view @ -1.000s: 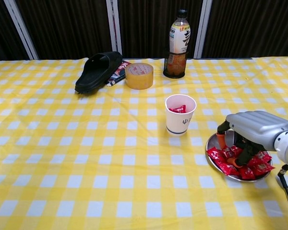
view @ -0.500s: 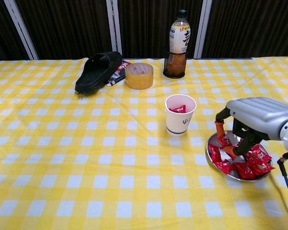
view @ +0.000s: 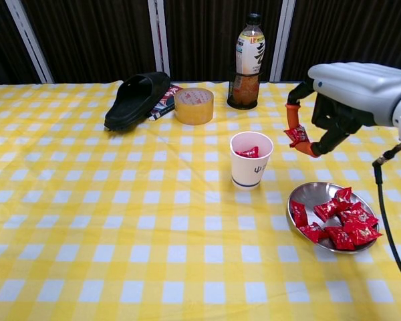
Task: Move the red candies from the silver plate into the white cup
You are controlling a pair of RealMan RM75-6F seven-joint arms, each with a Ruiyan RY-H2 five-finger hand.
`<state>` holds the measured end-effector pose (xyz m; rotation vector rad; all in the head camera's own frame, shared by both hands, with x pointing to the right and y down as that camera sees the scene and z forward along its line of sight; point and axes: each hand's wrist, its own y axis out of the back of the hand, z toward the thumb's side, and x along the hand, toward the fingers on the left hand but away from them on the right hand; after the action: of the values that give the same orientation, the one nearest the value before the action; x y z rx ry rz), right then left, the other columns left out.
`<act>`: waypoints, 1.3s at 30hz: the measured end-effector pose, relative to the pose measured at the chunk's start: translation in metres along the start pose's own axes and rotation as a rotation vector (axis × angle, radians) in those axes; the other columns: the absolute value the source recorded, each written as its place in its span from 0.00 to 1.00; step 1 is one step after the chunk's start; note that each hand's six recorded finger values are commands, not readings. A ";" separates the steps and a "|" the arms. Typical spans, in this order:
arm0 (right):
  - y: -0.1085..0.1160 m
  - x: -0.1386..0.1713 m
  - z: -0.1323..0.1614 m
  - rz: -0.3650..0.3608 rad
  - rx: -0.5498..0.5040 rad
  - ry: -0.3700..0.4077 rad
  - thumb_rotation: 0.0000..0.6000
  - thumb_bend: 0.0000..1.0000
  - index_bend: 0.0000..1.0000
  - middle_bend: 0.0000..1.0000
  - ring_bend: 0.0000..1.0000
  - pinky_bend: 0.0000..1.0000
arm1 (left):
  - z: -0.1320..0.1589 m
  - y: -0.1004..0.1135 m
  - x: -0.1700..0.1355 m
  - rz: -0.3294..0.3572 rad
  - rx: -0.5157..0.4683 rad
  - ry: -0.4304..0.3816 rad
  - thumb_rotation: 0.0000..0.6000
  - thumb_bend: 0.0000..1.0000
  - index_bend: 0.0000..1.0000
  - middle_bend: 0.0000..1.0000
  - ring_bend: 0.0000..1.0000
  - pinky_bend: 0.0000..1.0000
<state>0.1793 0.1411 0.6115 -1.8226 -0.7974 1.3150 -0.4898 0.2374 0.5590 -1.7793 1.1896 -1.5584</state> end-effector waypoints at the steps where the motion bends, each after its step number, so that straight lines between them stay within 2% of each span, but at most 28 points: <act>1: 0.003 -0.004 0.004 -0.003 -0.003 0.005 1.00 0.41 0.56 0.99 1.00 0.99 | 0.000 0.000 0.000 -0.001 -0.001 0.001 1.00 0.03 0.00 0.00 0.00 0.00; 6: 0.005 -0.018 0.018 0.001 -0.006 0.021 1.00 0.41 0.56 0.99 1.00 0.99 | -0.001 0.000 0.001 -0.005 -0.005 0.001 1.00 0.03 0.00 0.00 0.00 0.00; 23: -0.025 -0.058 0.031 0.053 -0.003 -0.001 1.00 0.41 0.55 0.99 1.00 0.99 | -0.002 0.000 0.001 -0.029 -0.024 0.004 1.00 0.03 0.00 0.00 0.00 0.00; 30: -0.030 -0.065 0.034 0.051 0.009 -0.001 1.00 0.41 0.40 0.99 1.00 0.99 | -0.003 0.000 0.002 -0.032 -0.030 0.009 1.00 0.03 0.00 0.00 0.00 0.00; 39: -0.026 -0.064 0.033 0.040 0.015 -0.006 1.00 0.41 0.39 0.99 1.00 0.99 | -0.003 0.000 0.002 -0.033 -0.032 0.010 1.00 0.03 0.00 0.00 0.00 0.00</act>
<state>0.1281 0.1095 0.6590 -1.8315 -0.7560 1.3491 -0.4923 0.2365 0.5606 -1.8228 1.2014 -1.5769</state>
